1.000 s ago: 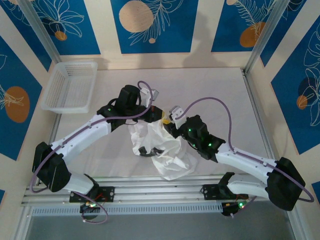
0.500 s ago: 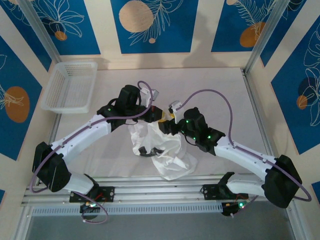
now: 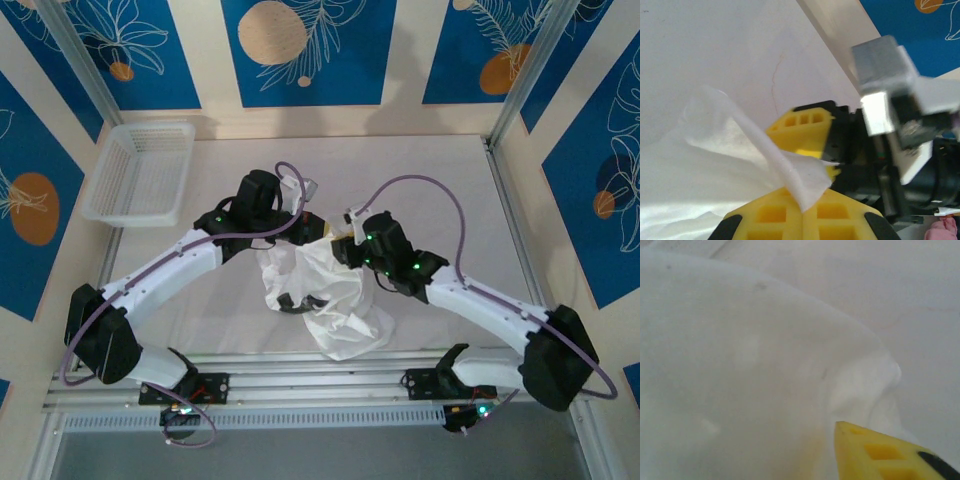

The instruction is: Fold the inside-out t-shirt

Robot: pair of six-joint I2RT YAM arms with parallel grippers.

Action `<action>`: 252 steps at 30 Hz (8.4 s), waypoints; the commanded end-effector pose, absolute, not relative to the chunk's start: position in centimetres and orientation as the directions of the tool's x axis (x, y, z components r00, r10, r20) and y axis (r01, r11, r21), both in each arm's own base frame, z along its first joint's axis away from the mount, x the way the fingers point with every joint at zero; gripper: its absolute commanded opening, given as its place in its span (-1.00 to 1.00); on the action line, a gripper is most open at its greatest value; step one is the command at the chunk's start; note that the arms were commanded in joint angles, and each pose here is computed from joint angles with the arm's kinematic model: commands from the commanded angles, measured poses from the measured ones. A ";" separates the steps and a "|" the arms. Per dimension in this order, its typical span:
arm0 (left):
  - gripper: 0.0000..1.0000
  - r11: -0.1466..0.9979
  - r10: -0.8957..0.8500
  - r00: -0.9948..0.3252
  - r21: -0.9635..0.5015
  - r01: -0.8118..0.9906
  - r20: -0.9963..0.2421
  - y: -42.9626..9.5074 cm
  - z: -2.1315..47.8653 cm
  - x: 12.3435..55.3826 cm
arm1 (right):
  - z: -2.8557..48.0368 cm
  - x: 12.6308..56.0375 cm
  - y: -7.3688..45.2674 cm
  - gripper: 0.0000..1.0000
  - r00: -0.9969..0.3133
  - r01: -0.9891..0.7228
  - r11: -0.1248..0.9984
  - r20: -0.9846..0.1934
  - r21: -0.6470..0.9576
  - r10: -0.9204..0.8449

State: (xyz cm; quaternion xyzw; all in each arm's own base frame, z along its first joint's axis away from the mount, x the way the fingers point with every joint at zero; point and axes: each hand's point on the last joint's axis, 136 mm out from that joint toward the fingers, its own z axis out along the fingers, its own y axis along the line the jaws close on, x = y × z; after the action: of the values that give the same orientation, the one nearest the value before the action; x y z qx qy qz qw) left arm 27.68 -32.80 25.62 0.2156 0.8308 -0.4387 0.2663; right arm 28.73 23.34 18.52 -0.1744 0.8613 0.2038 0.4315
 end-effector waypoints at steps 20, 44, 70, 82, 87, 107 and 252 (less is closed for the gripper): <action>-1.00 0.504 0.125 -0.771 -0.629 0.592 -0.625 -33.2 25.7 27.7 | 21.8 24.2 23.1 0.39 -0.537 -0.565 0.723 -0.843 0.396 0.042; -1.00 0.509 0.136 -0.773 -0.626 0.591 -0.620 -32.9 24.9 27.4 | 14.4 25.5 16.3 -0.24 -0.798 -0.179 0.777 -0.551 0.604 0.245; -1.00 0.497 0.128 -0.788 -0.649 0.576 -0.602 -33.7 25.0 27.7 | 16.1 28.3 19.5 0.20 -0.565 -0.433 0.796 -0.815 0.423 0.126; -0.75 0.716 0.030 -0.824 -0.563 0.412 -0.565 -27.1 18.7 33.8 | 26.7 20.2 24.4 -1.00 -0.626 -0.743 0.190 -0.767 0.642 0.142; -0.06 0.675 0.019 -0.764 -0.555 0.486 -0.645 -26.8 21.8 32.8 | 26.8 21.8 22.8 -1.00 -0.612 -0.718 0.262 -0.764 0.644 0.202; 0.56 0.320 0.511 -0.061 0.124 0.939 -0.858 -30.9 23.1 26.8 | 27.1 19.3 23.3 -1.00 -0.653 -0.750 0.128 -0.757 0.649 0.011; 0.78 0.623 0.076 -0.686 -0.503 0.599 -0.723 -27.9 19.1 27.8 | 9.3 18.4 15.3 0.25 -0.899 0.356 0.757 -0.021 0.548 0.438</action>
State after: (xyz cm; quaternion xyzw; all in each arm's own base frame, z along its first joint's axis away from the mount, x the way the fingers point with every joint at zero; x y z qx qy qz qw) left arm 28.40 -25.64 17.83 0.1497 0.8549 -0.3454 0.3569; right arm 16.63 11.15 7.73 0.2529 0.9524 0.1537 0.0731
